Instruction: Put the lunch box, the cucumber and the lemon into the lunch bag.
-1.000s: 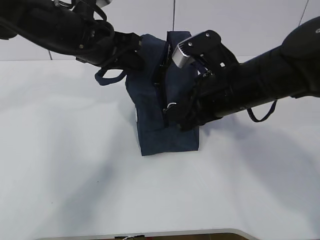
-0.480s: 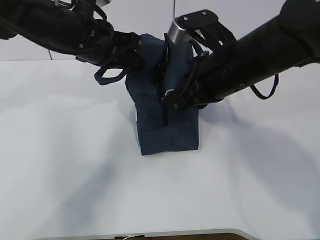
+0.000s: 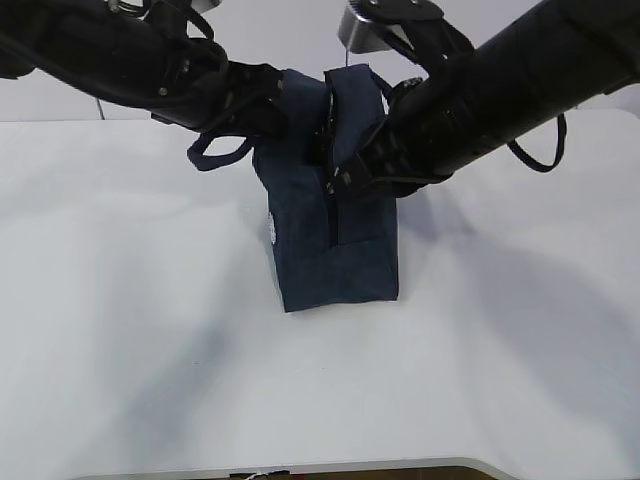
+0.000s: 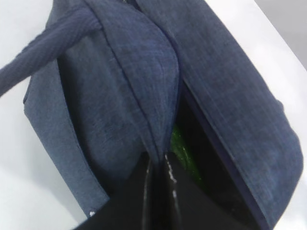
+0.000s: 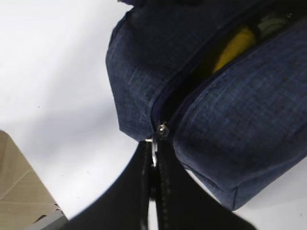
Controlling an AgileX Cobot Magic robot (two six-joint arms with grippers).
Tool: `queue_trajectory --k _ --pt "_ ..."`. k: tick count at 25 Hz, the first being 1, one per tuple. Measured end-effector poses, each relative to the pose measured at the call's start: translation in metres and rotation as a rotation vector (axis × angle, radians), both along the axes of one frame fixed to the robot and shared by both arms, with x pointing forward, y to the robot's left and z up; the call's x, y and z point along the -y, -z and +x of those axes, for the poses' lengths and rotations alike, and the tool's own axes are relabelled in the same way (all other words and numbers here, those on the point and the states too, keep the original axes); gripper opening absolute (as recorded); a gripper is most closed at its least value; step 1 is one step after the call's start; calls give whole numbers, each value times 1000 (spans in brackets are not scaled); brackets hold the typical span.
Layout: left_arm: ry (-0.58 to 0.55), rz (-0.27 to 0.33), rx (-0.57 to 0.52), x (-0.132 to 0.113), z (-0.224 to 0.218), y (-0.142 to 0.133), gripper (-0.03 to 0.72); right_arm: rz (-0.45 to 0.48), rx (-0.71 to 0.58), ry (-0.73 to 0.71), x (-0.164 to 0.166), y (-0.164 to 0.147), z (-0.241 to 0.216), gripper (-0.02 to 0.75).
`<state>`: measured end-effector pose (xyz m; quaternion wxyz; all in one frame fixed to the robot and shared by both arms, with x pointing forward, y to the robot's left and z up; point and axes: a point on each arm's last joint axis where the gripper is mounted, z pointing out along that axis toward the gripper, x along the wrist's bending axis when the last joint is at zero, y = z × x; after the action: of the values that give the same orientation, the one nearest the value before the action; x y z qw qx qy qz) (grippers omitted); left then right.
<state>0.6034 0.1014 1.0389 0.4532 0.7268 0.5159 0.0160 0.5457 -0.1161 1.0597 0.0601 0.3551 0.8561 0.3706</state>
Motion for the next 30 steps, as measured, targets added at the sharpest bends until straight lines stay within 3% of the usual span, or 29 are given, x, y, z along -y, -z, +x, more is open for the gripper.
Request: queue_trajectory --k 12,20,30 --pt "2 -4 -5 0 0 0 6 -18 -78 -23 -3 -7 1 5" --pt "21 -7 -25 1 -3 1 277 -60 -82 -42 -1 -6 1 5" --pt "59 -21 35 -2 -14 -26 349 -74 -83 -45 0 -5 1 5"
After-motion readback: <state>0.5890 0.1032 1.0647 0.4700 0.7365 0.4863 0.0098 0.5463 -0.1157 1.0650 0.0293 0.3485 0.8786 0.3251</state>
